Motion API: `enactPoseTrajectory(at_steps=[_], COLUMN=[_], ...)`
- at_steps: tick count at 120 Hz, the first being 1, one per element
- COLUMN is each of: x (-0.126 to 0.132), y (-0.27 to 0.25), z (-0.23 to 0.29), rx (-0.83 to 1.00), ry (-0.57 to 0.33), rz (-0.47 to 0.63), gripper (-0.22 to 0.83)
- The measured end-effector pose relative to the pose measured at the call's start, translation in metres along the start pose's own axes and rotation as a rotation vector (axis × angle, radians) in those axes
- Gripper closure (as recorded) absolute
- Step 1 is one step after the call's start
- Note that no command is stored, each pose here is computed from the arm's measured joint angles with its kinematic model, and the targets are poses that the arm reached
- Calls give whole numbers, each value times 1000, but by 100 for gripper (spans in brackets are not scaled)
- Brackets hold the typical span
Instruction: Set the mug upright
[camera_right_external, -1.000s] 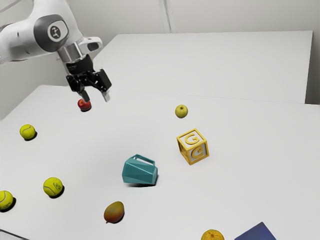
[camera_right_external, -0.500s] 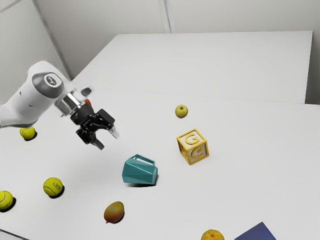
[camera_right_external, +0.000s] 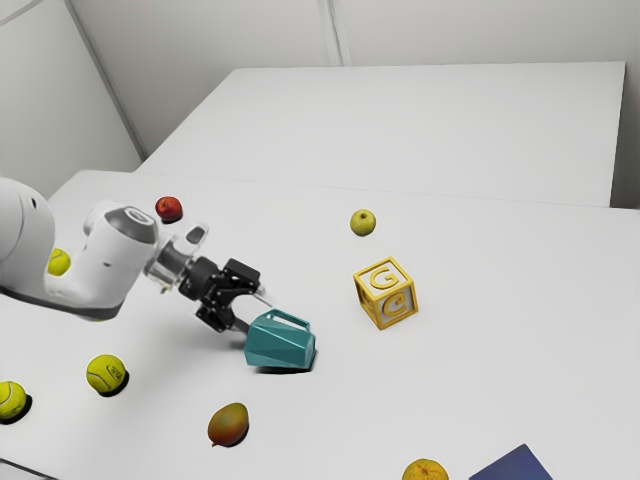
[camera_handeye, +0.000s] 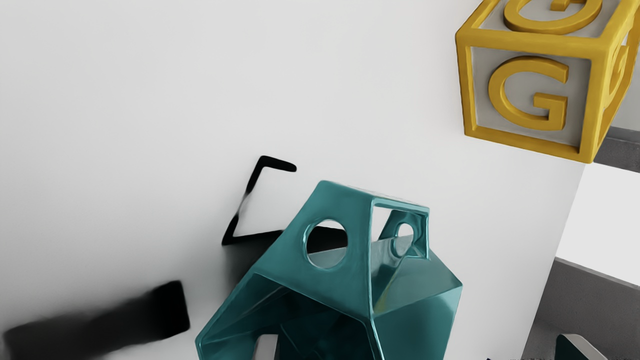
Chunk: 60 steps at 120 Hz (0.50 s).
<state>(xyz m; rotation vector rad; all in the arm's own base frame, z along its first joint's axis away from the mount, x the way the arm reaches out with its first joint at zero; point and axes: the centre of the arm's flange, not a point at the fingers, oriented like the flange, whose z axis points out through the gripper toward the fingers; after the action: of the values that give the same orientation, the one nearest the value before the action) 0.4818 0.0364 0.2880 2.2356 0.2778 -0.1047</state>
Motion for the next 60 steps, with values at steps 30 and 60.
enactPoseTrajectory(at_steps=[30, 60], x=[-8, -9], y=[-9, 1], z=[16, 13], rx=[-107, -144], ry=[-54, -70], rz=[35, 146], gripper=[17, 64])
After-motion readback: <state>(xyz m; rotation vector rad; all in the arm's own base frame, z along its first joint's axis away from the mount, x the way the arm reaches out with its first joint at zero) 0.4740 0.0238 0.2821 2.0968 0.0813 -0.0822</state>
